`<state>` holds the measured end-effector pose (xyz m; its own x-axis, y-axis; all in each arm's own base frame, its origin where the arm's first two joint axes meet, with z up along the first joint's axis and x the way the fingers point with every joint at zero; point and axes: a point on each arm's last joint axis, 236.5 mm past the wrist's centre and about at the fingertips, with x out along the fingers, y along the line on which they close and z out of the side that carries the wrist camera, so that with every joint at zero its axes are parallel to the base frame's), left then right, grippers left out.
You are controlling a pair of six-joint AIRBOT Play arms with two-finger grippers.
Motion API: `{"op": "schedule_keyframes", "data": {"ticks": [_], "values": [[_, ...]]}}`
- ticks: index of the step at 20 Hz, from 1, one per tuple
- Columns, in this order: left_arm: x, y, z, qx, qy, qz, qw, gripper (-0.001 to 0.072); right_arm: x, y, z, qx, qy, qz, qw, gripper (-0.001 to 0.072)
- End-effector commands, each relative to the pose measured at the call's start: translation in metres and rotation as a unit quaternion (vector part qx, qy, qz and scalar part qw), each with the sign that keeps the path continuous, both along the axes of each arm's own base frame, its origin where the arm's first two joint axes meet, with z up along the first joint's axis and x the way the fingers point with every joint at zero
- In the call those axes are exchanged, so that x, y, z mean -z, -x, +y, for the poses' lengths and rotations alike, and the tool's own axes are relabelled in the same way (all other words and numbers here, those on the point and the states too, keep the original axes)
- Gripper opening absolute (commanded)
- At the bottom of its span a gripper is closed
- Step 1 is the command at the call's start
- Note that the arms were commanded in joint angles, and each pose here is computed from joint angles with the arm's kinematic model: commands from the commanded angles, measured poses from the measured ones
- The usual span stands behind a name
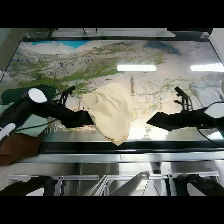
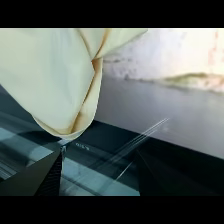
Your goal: Fold the shirts.
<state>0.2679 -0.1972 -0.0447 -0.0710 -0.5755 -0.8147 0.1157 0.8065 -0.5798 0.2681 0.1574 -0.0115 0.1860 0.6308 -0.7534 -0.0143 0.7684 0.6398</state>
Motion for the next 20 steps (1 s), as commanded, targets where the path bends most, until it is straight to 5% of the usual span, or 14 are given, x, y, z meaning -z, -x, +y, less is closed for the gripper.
{"op": "schedule_keyframes", "data": {"ticks": [1, 8, 9, 11, 12, 14, 15, 20], "values": [[0.037, -0.008, -0.012, -0.015, -0.010, -0.043, 0.999, 0.0694, 0.040, -0.018, 0.034, -0.011, -0.024, 0.011, 1.000, 0.0496], [0.054, -0.044, -0.049, 0.028, 0.018, -0.032, 0.999, 0.0692, 0.079, -0.039, 0.084, 0.008, -0.122, 0.041, 0.992, 0.0495], [0.056, -0.045, -0.051, 0.036, 0.021, -0.022, 0.999, 0.0626, 0.080, -0.042, 0.089, 0.014, -0.133, 0.043, 0.990, 0.0495], [0.057, -0.045, -0.055, 0.054, 0.027, -0.010, 0.998, 0.0209, 0.076, -0.049, 0.096, 0.023, -0.155, 0.034, 0.987, 0.0468], [0.056, -0.045, -0.057, 0.061, 0.030, -0.006, 0.998, 0.0099, 0.073, -0.052, 0.100, 0.023, -0.162, 0.025, 0.986, 0.0278], [0.048, -0.046, -0.060, 0.070, 0.037, -0.006, 0.997, 0.0067, 0.066, -0.059, 0.105, 0.025, -0.175, 0.011, 0.984, 0.0195], [0.042, -0.047, -0.061, 0.073, 0.039, -0.009, 0.996, 0.0066, 0.063, -0.062, 0.106, 0.024, -0.177, 0.006, 0.984, 0.0002], [-0.042, -0.050, -0.058, 0.071, 0.083, -0.079, 0.991, 0.0018, -0.025, -0.071, 0.122, -0.049, -0.243, -0.076, 0.966, 0.0013]]}}
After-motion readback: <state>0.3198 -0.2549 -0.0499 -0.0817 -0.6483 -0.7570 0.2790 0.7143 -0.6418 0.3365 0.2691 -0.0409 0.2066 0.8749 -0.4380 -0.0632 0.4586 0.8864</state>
